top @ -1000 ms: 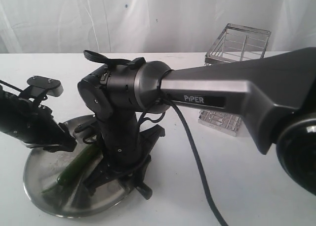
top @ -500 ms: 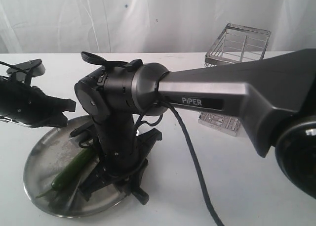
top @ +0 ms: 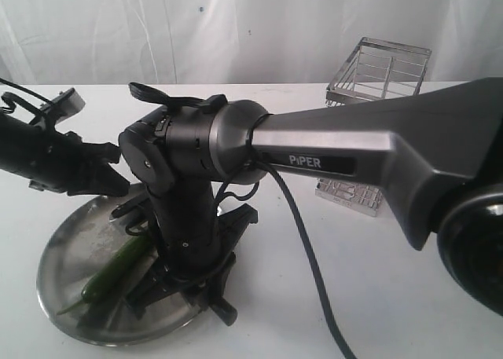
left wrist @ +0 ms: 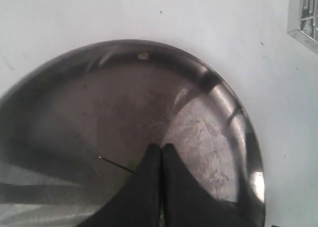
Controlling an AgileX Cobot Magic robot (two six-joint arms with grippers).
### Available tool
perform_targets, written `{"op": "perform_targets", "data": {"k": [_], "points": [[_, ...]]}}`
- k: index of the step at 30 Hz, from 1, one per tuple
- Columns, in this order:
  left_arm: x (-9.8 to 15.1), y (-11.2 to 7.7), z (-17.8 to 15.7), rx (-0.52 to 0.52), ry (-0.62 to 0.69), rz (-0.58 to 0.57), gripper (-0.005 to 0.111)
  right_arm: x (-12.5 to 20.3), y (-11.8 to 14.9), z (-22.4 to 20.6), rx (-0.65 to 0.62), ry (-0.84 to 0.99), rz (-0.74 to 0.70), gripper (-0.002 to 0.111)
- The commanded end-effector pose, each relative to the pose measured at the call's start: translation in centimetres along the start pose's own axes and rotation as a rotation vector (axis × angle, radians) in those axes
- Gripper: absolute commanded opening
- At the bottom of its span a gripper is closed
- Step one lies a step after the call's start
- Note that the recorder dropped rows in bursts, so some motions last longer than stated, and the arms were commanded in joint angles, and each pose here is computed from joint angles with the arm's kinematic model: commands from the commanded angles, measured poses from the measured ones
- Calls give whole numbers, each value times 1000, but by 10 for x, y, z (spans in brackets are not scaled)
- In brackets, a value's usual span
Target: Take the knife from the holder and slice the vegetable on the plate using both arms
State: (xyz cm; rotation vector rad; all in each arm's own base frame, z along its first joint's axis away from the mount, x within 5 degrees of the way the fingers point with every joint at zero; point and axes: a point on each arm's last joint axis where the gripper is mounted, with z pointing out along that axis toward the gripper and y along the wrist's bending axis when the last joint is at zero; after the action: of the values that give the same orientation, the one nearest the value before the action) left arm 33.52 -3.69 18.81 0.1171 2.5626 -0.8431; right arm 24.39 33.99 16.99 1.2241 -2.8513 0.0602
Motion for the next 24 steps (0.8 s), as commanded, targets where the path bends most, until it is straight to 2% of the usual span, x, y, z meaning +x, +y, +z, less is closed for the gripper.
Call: {"op": "perform_targets", "data": {"k": [1,8,15,24], "points": [[0,9,-3,42,6,-33,0,1,1,-3,1,-1,-21,1],[6,10,13,57,57,-23,0,1,1,-3,1,-1,-33,1],[9,10,13,63,94,-2,0,1,0,-3,3,-1,-36,1],[8,12,13,44,78,-3,0,1,0,-3,3,-1,-40,1]]}}
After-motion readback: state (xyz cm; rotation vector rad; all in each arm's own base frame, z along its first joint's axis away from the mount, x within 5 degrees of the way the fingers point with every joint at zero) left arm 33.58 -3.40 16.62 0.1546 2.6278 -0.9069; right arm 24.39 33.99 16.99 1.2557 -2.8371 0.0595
